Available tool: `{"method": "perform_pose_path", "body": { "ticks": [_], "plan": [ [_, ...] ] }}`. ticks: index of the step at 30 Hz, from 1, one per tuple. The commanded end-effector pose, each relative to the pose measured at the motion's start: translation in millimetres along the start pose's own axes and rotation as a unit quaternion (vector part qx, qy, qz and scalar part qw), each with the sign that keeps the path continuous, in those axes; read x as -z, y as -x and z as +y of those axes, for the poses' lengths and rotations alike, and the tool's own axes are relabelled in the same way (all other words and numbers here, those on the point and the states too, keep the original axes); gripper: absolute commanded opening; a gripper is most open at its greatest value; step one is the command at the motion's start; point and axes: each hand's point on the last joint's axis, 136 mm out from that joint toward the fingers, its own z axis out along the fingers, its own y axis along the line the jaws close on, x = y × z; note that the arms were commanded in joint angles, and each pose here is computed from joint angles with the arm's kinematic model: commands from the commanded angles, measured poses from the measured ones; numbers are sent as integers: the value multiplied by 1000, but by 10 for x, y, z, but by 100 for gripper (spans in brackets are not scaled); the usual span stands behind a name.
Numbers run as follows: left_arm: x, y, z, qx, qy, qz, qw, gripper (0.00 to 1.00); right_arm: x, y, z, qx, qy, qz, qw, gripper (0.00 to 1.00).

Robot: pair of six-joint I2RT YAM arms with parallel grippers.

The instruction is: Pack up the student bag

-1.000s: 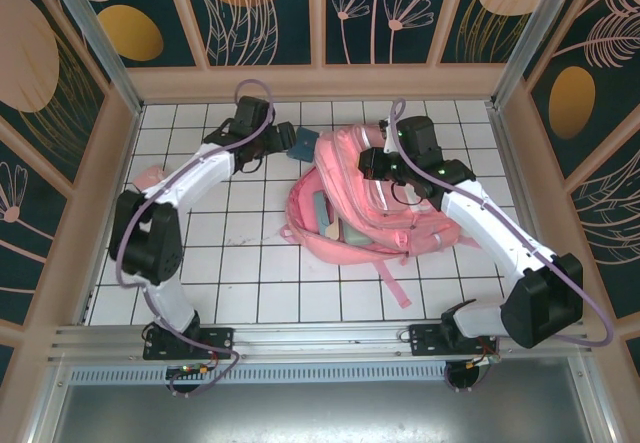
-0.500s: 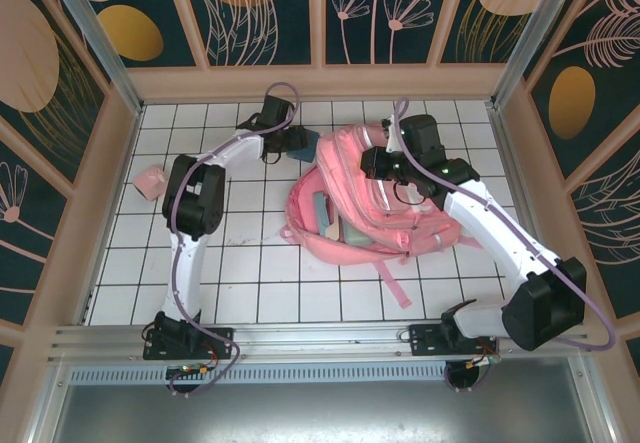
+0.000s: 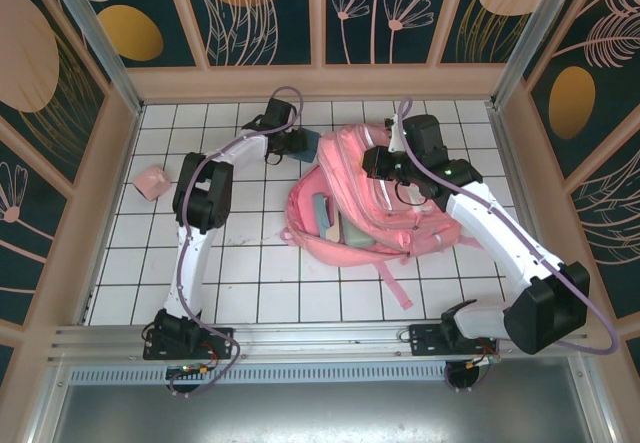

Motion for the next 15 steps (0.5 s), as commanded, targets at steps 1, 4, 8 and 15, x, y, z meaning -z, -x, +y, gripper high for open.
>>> {"method": "perform_pose_path", "body": {
  "ticks": [1,4,8,15],
  "plan": [
    [-97,-266,40,3,-15,42,999,31,241,285,203,3,27,-48,998,0],
    [39,-174,21,12,-14,21,1000,13,301,348,171,6,22,-55,998,0],
    [336,-20,-45,22,-17,-12,1000,3,409,446,122,5,24,-67,997,0],
    [966,155,-226,45,-54,-65,995,0,497,553,80,-3,52,-67,996,0]
  ]
}}
